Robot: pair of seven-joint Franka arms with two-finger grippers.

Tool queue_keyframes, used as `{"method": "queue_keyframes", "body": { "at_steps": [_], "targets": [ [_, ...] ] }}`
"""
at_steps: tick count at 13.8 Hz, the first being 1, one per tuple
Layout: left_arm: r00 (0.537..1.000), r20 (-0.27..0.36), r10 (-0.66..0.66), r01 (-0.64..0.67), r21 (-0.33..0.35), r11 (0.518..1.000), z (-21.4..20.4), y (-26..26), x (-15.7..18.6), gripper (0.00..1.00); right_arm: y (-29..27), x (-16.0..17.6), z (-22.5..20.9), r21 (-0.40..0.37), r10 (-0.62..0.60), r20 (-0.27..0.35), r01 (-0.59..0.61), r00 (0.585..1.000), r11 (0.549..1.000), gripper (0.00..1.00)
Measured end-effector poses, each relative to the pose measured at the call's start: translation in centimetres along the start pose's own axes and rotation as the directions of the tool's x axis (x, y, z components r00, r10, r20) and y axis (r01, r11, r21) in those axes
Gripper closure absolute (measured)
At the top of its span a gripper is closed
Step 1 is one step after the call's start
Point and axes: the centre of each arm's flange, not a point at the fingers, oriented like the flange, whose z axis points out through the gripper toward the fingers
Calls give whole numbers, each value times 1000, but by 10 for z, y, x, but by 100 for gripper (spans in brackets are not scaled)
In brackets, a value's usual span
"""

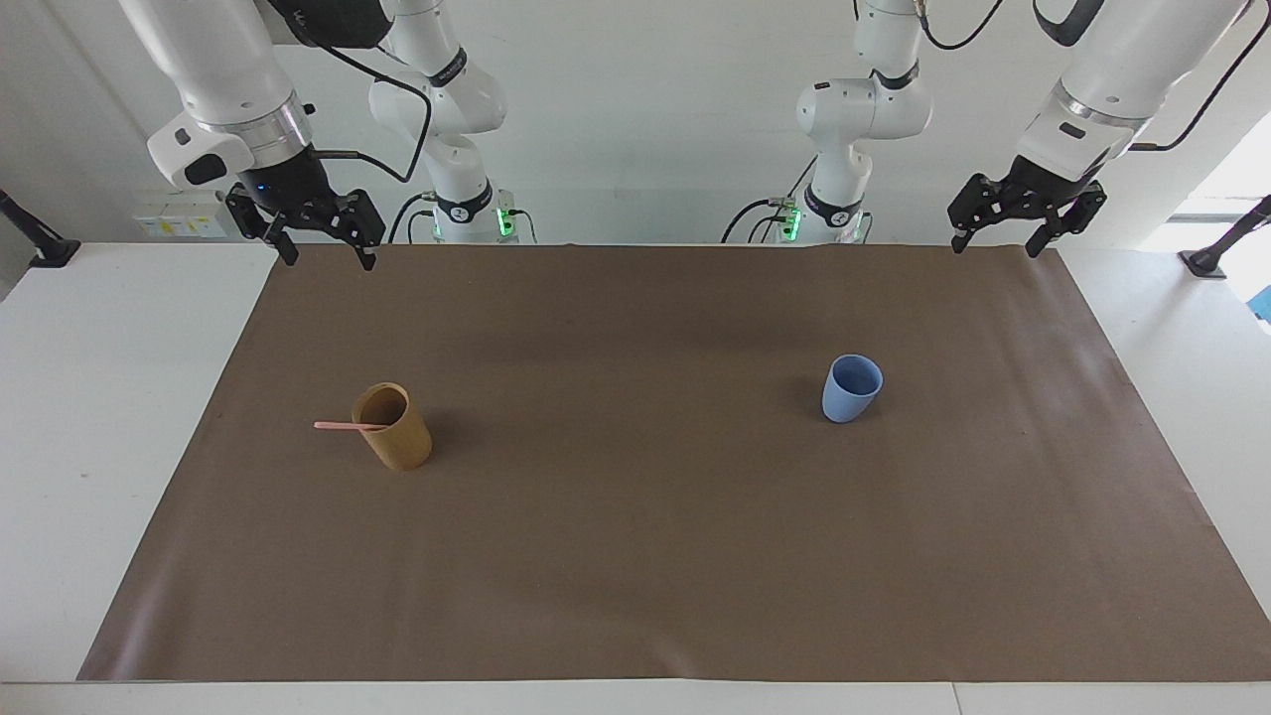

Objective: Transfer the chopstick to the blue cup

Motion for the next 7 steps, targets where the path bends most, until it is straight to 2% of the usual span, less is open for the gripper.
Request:
{"method": "queue_keyframes", "body": {
  "at_steps": [7],
  "targets": [
    [1000, 0, 0, 0, 0, 1000, 0, 0, 0, 0, 3, 0, 0, 0, 6, 0, -6, 1000, 1000, 0]
  ]
}}
